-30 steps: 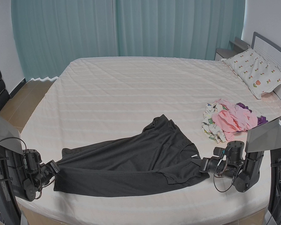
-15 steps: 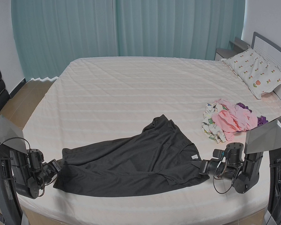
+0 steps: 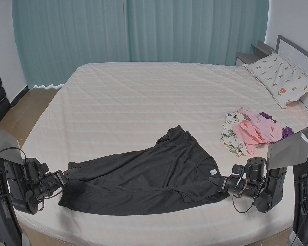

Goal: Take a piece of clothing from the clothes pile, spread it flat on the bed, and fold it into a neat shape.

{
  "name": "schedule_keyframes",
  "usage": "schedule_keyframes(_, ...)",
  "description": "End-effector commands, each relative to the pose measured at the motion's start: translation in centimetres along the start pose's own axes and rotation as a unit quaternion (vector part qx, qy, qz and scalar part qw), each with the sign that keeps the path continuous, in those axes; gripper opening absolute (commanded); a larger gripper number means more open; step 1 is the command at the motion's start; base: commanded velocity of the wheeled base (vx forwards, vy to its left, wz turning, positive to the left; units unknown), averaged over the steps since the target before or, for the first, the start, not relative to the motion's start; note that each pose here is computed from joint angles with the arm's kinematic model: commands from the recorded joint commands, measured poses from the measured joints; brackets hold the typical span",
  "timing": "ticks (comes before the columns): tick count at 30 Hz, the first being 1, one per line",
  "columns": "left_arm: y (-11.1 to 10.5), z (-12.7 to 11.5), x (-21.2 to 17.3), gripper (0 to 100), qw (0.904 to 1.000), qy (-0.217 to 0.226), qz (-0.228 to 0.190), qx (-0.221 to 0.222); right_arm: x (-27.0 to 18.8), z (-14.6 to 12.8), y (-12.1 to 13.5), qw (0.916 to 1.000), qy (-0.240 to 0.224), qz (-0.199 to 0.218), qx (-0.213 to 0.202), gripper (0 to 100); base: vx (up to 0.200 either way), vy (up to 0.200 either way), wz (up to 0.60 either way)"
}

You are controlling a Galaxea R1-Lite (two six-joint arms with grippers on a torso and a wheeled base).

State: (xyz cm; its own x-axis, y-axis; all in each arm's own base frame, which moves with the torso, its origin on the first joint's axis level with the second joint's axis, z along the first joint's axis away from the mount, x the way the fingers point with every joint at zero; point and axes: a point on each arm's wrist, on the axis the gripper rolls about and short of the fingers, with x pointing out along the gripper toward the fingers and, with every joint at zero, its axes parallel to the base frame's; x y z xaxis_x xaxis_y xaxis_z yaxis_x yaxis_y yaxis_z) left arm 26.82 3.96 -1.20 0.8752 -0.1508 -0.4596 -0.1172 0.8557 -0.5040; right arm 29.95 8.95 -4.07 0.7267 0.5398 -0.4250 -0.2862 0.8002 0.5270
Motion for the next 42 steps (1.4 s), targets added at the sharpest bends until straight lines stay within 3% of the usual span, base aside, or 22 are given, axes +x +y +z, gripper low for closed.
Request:
schedule_keyframes(1,0.2,0.6,-1.0,100,0.9972,-0.002,-0.008,0.074,0.0,0.0,0.0,1.0,0.001,0.0,0.0,0,0.0,0.0,0.0)
schedule_keyframes(7,0.3,-0.1,-1.9,100,0.9903,0.022,-0.007,0.137,0.1,-0.2,0.0,1.0,0.003,0.0,0.001,0,0.0,0.0,0.0)
schedule_keyframes(14,0.2,-0.3,-2.0,100,0.9889,0.032,-0.026,0.143,0.0,0.0,0.1,1.0,0.0,0.001,0.0,0,0.0,0.0,0.0)
schedule_keyframes(29,1.6,-1.5,0.3,100,0.9881,0.058,-0.02,0.141,0.1,-0.2,0.0,1.0,0.003,0.0,0.001,0,0.0,0.0,0.0)
schedule_keyframes(42,2.2,-1.6,1.9,100,0.988,0.054,-0.021,0.143,0.1,-0.2,-0.1,1.0,0.003,-0.001,0.001,0,0.0,0.0,0.0)
